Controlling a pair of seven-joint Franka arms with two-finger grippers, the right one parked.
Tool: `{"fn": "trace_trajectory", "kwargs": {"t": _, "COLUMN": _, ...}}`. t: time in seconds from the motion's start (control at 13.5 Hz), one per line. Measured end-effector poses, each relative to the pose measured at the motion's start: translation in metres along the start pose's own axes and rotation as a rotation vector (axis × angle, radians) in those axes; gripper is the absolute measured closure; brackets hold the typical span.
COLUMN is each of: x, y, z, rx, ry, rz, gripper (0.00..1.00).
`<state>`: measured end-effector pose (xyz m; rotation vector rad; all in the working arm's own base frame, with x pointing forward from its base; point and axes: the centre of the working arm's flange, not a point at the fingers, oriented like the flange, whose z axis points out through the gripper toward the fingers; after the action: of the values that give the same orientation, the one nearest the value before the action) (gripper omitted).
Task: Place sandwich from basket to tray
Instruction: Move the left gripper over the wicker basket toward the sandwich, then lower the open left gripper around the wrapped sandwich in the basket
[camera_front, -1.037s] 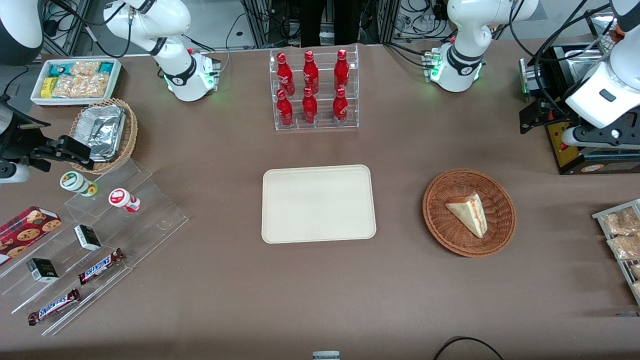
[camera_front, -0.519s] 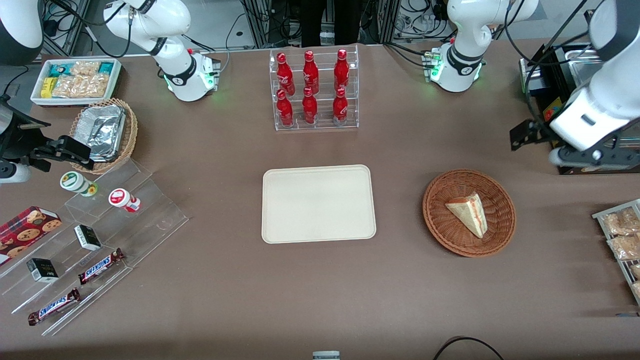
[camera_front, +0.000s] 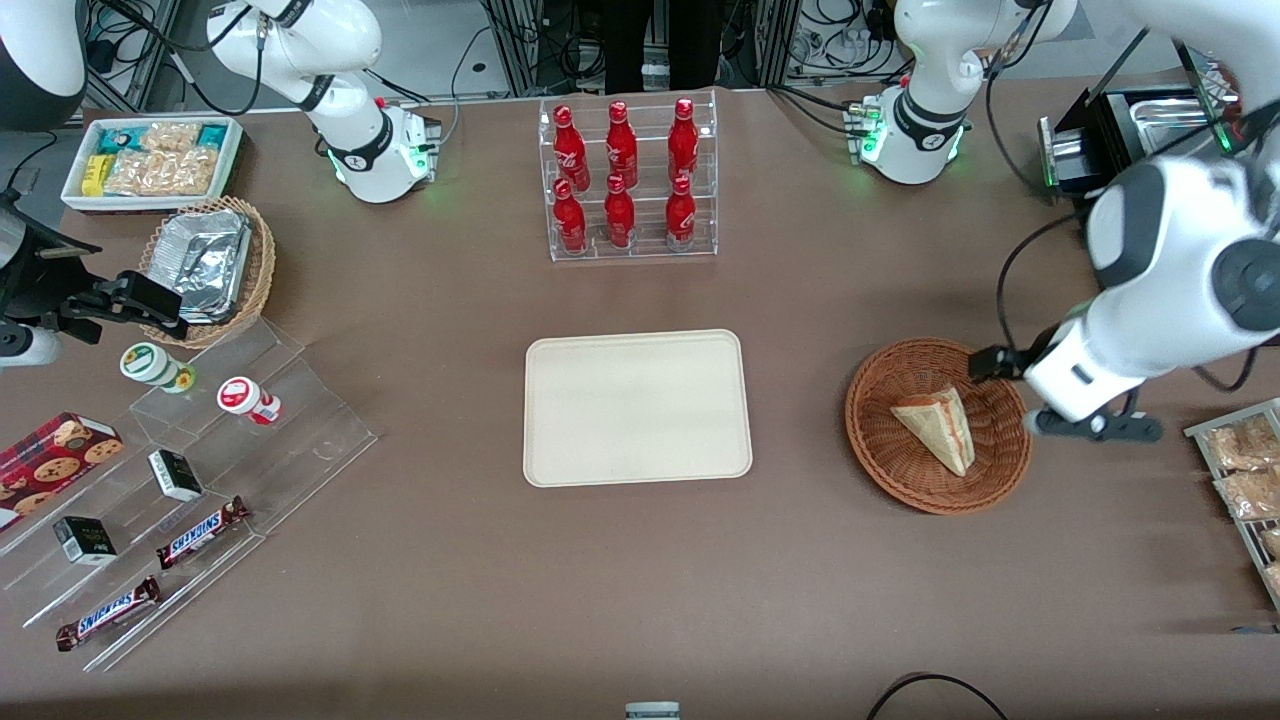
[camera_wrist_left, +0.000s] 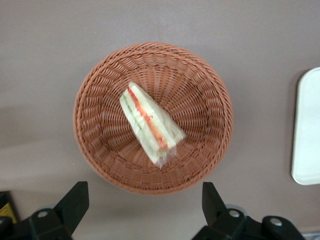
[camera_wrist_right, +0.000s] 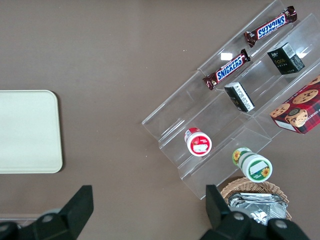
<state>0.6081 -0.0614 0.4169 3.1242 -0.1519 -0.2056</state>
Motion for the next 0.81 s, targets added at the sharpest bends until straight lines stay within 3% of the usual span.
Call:
{"fn": "trace_trajectory", "kwargs": {"t": 0.44, "x": 0.000, "y": -0.001, "z": 0.060, "rx": -0.004, "ry": 0.060, "rz": -0.033, "gripper": 0.00}}
{"fn": "trace_trajectory", "kwargs": {"t": 0.59, "x": -0.003, "y": -0.001, "z": 0.075, "rx": -0.009, "ry": 0.086, "rz": -0.134, "gripper": 0.00}}
{"fn": "trace_trajectory", "kwargs": {"t": 0.81, "x": -0.007, "y": 0.000, "z": 0.094, "rx": -0.030, "ry": 0.119, "rz": -0.415, "gripper": 0.00}}
